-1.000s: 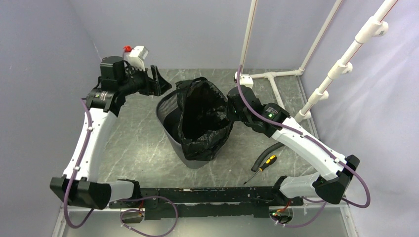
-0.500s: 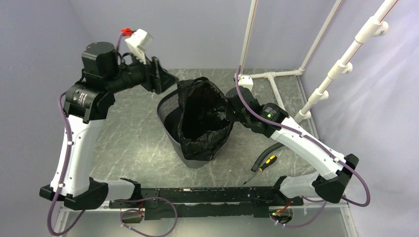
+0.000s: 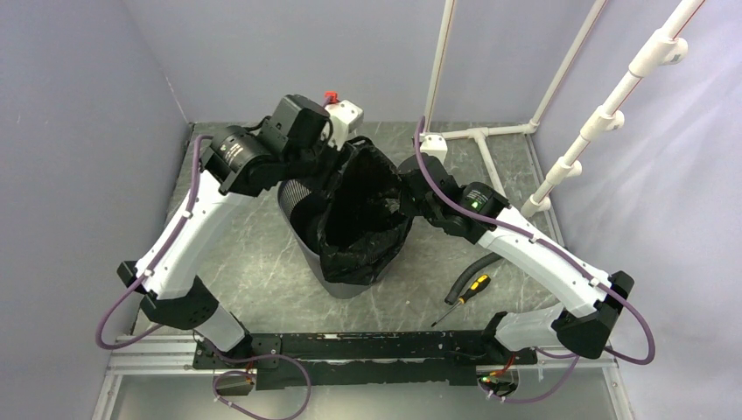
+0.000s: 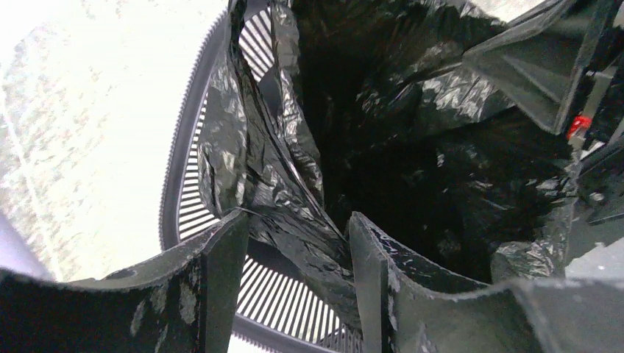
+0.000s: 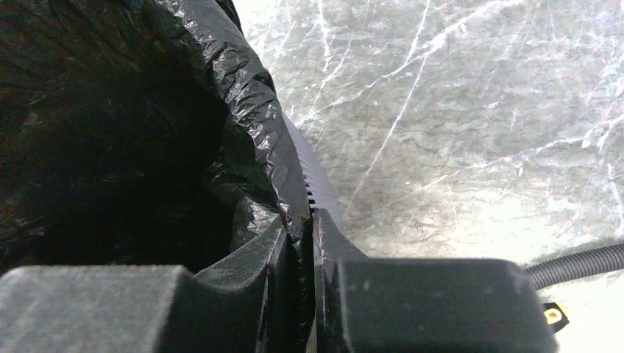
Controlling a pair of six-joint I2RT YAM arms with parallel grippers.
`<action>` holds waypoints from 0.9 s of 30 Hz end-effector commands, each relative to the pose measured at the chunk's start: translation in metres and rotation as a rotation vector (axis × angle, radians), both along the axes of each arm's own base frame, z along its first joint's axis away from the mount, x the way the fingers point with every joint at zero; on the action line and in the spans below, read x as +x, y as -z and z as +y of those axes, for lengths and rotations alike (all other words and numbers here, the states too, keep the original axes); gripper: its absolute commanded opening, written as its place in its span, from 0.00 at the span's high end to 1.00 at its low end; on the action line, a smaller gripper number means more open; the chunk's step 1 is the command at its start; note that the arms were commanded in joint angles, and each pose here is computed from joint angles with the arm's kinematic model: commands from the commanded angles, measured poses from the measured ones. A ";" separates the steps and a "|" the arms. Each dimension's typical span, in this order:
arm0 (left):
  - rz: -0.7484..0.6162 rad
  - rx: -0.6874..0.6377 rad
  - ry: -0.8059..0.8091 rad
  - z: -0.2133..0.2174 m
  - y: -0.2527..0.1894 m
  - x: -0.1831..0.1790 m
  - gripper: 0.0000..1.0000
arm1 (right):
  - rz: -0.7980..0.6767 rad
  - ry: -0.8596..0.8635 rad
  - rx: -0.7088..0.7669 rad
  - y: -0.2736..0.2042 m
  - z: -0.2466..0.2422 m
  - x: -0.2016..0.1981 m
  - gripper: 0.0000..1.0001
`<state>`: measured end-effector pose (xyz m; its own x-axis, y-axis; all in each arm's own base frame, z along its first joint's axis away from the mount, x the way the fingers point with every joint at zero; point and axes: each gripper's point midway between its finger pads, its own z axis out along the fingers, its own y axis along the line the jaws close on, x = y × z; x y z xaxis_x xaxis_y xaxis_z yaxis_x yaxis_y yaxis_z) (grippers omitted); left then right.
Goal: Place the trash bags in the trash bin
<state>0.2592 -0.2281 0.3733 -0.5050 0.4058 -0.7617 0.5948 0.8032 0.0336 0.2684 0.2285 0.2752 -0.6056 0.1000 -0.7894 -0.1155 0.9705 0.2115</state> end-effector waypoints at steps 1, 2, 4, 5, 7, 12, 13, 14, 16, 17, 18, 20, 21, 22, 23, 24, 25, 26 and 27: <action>-0.049 0.124 -0.089 0.026 -0.008 -0.007 0.42 | -0.053 0.024 0.050 -0.022 0.002 0.004 0.99; -0.050 0.133 -0.087 0.025 -0.007 -0.007 0.41 | -0.052 0.025 0.050 -0.021 0.002 0.004 0.99; -0.055 0.149 -0.088 0.023 -0.003 -0.007 0.41 | -0.050 0.026 0.050 -0.020 0.002 0.004 0.99; -0.058 0.154 -0.086 0.022 -0.002 -0.006 0.41 | -0.049 0.026 0.050 -0.020 0.002 0.004 0.99; -0.069 0.175 -0.091 0.023 0.000 -0.004 0.44 | -0.051 0.025 0.053 -0.021 0.002 0.004 0.99; -0.112 0.235 -0.122 0.034 -0.001 0.003 0.65 | -0.055 0.032 0.049 -0.022 0.000 0.004 0.99; -0.130 0.230 -0.120 0.034 -0.003 0.005 0.69 | -0.057 0.034 0.049 -0.022 -0.001 0.004 0.99; -0.148 0.211 -0.107 0.033 -0.007 0.004 0.71 | -0.057 0.034 0.050 -0.021 -0.001 0.004 0.99; -0.181 0.177 -0.096 0.033 -0.012 0.004 0.74 | -0.055 0.034 0.051 -0.021 -0.001 0.003 0.99; -0.200 0.169 -0.088 0.034 -0.014 0.004 0.74 | -0.054 0.033 0.051 -0.020 0.000 0.003 0.99; -0.217 0.162 -0.080 0.036 -0.016 0.005 0.75 | -0.053 0.031 0.051 -0.020 0.000 0.003 0.99; -0.223 0.121 -0.086 0.040 -0.017 0.006 0.76 | -0.053 0.023 0.055 -0.020 0.001 0.003 0.99; -0.227 0.097 -0.095 0.044 -0.019 0.008 0.77 | -0.053 0.019 0.059 -0.020 0.002 0.003 0.99; -0.224 0.073 -0.104 0.047 -0.018 0.010 0.78 | -0.054 0.014 0.062 -0.020 0.003 0.002 0.99; -0.220 0.053 -0.113 0.051 -0.016 0.012 0.78 | -0.055 0.004 0.071 -0.020 0.005 0.002 0.99; -0.213 0.028 -0.120 0.055 -0.014 0.014 0.78 | -0.055 -0.002 0.076 -0.020 0.007 0.002 1.00; -0.201 0.007 -0.133 0.061 -0.011 0.018 0.78 | -0.056 -0.005 0.082 -0.020 0.007 0.001 1.00; -0.191 -0.012 -0.139 0.065 -0.008 0.020 0.78 | -0.055 -0.005 0.083 -0.020 0.007 0.001 1.00; -0.182 -0.025 -0.151 0.071 -0.006 0.024 0.78 | -0.055 -0.004 0.081 -0.020 0.008 0.002 1.00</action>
<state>0.2705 -0.1605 0.3642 -0.4553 0.4292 -0.7801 0.4536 0.8657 0.2116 0.2680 0.2288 0.2752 -0.6030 0.1000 -0.7915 -0.1158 0.9706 0.2108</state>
